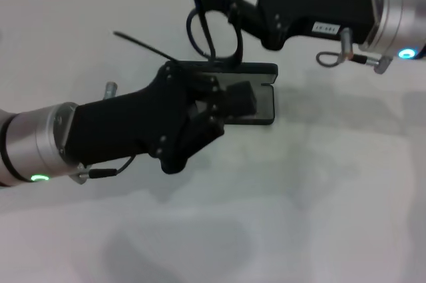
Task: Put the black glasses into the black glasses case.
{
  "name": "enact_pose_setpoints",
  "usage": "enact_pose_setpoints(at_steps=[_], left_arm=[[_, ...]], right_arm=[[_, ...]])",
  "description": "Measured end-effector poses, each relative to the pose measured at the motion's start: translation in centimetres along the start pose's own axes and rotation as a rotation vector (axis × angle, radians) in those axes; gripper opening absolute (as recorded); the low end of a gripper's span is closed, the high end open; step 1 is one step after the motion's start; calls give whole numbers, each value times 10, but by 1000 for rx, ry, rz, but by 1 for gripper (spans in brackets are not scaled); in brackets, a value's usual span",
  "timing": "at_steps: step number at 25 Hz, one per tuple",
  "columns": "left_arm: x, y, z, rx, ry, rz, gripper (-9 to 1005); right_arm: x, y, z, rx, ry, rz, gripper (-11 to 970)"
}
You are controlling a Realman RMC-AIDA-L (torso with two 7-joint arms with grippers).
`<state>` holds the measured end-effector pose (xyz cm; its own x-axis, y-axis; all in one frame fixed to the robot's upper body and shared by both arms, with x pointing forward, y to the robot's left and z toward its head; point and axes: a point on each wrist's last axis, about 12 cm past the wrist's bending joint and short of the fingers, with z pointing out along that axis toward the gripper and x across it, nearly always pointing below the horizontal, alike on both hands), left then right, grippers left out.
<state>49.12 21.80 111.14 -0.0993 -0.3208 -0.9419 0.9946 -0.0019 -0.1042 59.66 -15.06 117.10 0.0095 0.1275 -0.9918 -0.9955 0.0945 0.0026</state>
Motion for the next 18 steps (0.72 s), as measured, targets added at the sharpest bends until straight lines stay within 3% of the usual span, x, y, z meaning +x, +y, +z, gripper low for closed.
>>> enact_pose_setpoints(at_steps=[18], left_arm=[[4, 7, -2, -78, -7, -32, 50]], right_arm=[[12, 11, 5, -66, 67, 21, 68]])
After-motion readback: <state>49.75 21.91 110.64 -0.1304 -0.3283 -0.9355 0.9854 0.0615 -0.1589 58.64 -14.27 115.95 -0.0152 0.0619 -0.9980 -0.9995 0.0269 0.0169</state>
